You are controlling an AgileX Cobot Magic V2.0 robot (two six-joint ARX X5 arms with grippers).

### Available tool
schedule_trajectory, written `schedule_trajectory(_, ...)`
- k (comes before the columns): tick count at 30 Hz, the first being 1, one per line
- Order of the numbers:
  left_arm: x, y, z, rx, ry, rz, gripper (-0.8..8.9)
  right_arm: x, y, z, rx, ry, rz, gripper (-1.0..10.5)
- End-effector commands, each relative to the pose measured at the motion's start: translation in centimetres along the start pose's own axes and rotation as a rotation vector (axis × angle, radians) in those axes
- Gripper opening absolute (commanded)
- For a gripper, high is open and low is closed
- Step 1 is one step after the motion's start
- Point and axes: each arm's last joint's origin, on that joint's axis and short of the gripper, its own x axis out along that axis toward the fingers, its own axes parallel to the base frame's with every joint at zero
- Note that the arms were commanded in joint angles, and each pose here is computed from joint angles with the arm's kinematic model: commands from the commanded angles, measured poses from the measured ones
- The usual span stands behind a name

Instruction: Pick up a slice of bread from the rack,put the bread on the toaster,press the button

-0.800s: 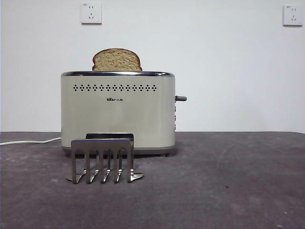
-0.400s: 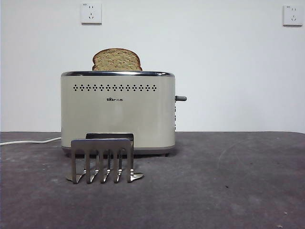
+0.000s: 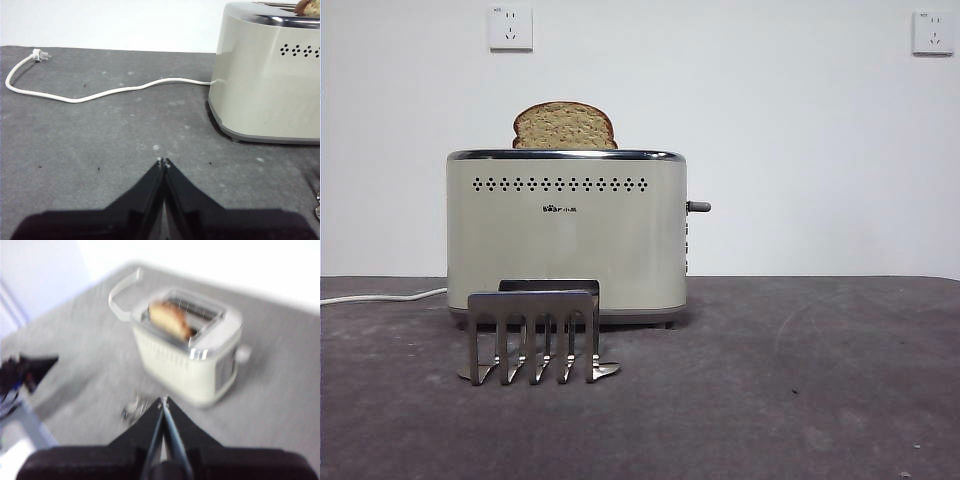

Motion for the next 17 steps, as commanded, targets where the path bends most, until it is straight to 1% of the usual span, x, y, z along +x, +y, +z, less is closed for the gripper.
schedule_trajectory(1,0.1,0.1,-0.4,-0.007,0.012,0.005,-0.03,-0.1,0.1,-1.9,-0.003,-0.059,-0.036,0.0)
schedule_trajectory(3,0.1,0.1,-0.4,-0.008,0.012,0.005,-0.03,-0.1,0.2,-3.6,-0.036,-0.103,-0.084,0.0)
schedule_trajectory(5,0.1,0.1,-0.4,-0.007,0.012,0.005,-0.03,0.3,0.1,-5.8,-0.068,-0.148,-0.155,0.0)
schedule_trajectory(8,0.1,0.1,-0.4,-0.008,0.012,0.005,-0.03,1.2,0.0,-9.1,-0.089,-0.214,-0.227,0.0)
schedule_trajectory(12,0.1,0.1,-0.4,-0.007,0.012,0.005,-0.03,2.4,-0.3,-13.2,-0.054,-0.290,-0.309,0.0)
schedule_trajectory(14,0.1,0.1,-0.4,-0.007,0.012,0.005,-0.03,3.0,-0.5,-15.4,-0.030,-0.306,-0.373,0.0)
schedule_trajectory(16,0.1,0.1,-0.4,-0.007,0.012,0.004,-0.03,3.5,-0.7,-17.3,-0.013,-0.310,-0.419,0.0)
schedule_trajectory(17,0.1,0.1,-0.4,-0.007,0.012,0.005,-0.03,3.8,-0.7,-18.2,-0.006,-0.310,-0.429,0.0)
